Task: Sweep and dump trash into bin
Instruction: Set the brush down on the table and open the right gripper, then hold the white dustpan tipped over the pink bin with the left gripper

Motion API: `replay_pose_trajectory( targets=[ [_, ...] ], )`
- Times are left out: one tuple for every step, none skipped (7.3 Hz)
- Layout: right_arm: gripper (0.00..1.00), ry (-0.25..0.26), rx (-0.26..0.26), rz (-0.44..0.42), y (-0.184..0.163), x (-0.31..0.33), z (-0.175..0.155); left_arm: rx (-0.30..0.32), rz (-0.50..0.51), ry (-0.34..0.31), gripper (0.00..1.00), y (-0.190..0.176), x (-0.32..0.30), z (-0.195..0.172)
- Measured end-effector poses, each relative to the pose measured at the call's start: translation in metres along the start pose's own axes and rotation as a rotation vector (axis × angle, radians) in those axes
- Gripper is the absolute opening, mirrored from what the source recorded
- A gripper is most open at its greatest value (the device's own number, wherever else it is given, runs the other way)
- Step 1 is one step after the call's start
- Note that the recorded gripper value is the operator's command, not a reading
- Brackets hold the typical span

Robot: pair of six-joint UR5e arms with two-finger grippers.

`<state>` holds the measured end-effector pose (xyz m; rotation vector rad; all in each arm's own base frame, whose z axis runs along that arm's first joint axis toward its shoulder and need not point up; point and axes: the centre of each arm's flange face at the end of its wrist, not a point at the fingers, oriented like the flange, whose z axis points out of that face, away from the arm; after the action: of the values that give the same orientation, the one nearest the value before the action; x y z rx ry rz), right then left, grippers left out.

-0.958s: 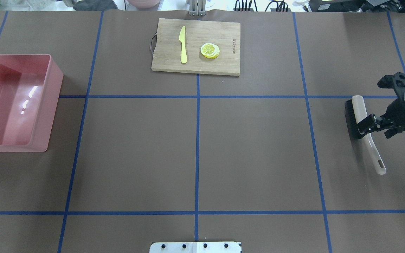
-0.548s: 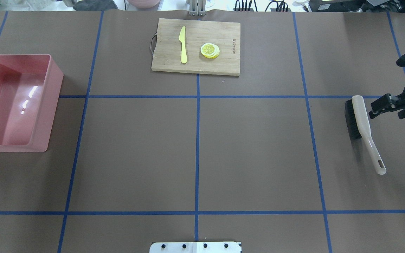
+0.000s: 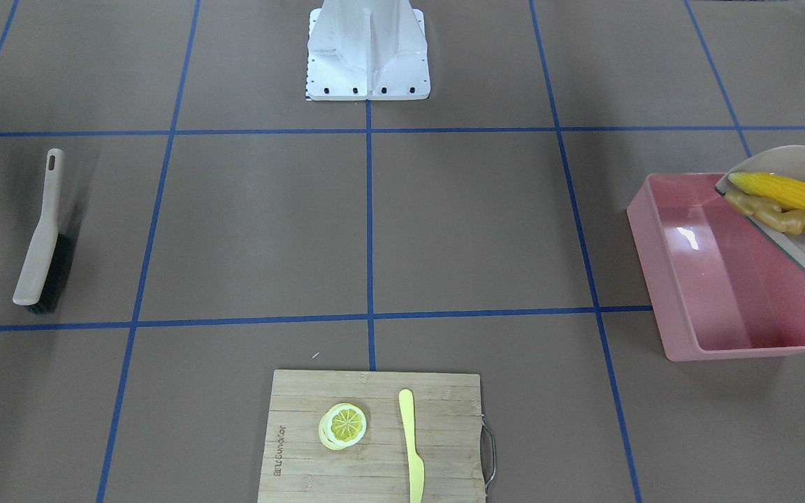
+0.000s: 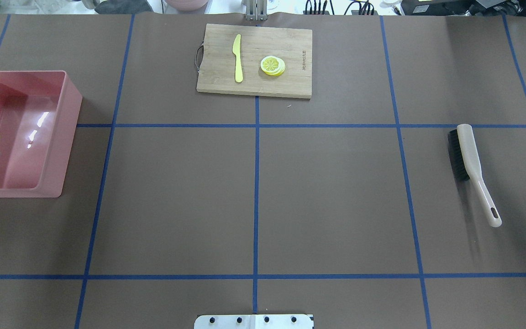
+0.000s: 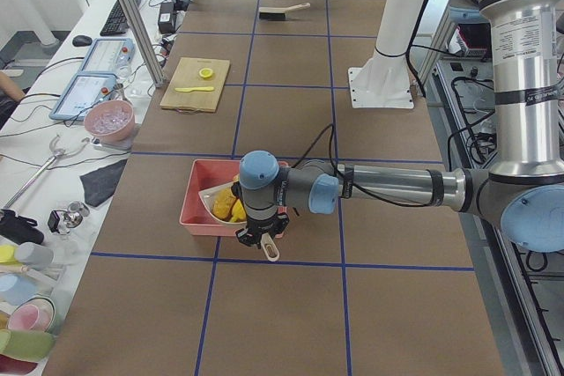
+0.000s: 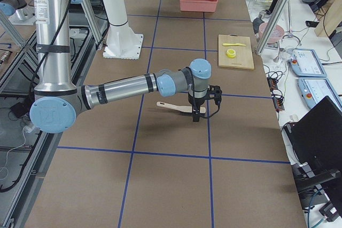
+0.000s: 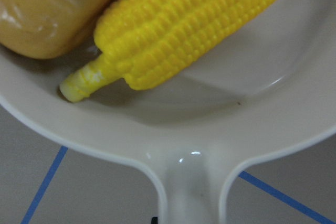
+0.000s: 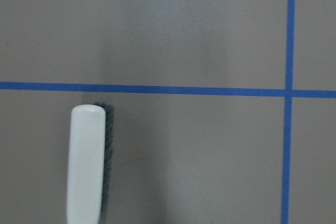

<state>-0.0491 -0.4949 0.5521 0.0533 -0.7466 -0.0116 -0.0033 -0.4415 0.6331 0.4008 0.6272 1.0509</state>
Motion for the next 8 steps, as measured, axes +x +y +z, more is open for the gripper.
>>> replay_pose_trajectory(
  targets=[
    [1.0, 0.012, -0.005, 0.004, 0.009, 0.032, 0.0, -0.014, 0.023, 0.019, 0.0, -0.007, 0.004, 0.006],
    [1.0, 0.019, -0.012, 0.035, 0.026, 0.064, 0.0, -0.044, 0.051, 0.036, 0.0, -0.014, 0.005, 0.008],
    [1.0, 0.021, -0.019, 0.075, 0.045, 0.09, 0.0, -0.084, 0.074, 0.046, 0.0, -0.019, 0.002, 0.004],
    [1.0, 0.025, -0.022, 0.089, 0.06, 0.109, 0.0, -0.118, 0.097, 0.057, 0.0, -0.025, -0.001, -0.001],
    [1.0, 0.031, -0.022, 0.072, 0.068, 0.122, -0.002, -0.136, 0.109, 0.067, 0.0, -0.027, -0.003, -0.005],
    [1.0, 0.035, -0.022, 0.057, 0.073, 0.131, -0.002, -0.148, 0.113, 0.077, 0.0, -0.028, -0.003, -0.005],
    [1.0, 0.036, -0.023, 0.051, 0.077, 0.135, -0.002, -0.166, 0.113, 0.088, 0.0, -0.029, -0.003, -0.007],
    [1.0, 0.038, -0.024, 0.049, 0.078, 0.137, -0.001, -0.203, 0.121, 0.094, 0.0, -0.037, -0.008, -0.013]
  ],
)
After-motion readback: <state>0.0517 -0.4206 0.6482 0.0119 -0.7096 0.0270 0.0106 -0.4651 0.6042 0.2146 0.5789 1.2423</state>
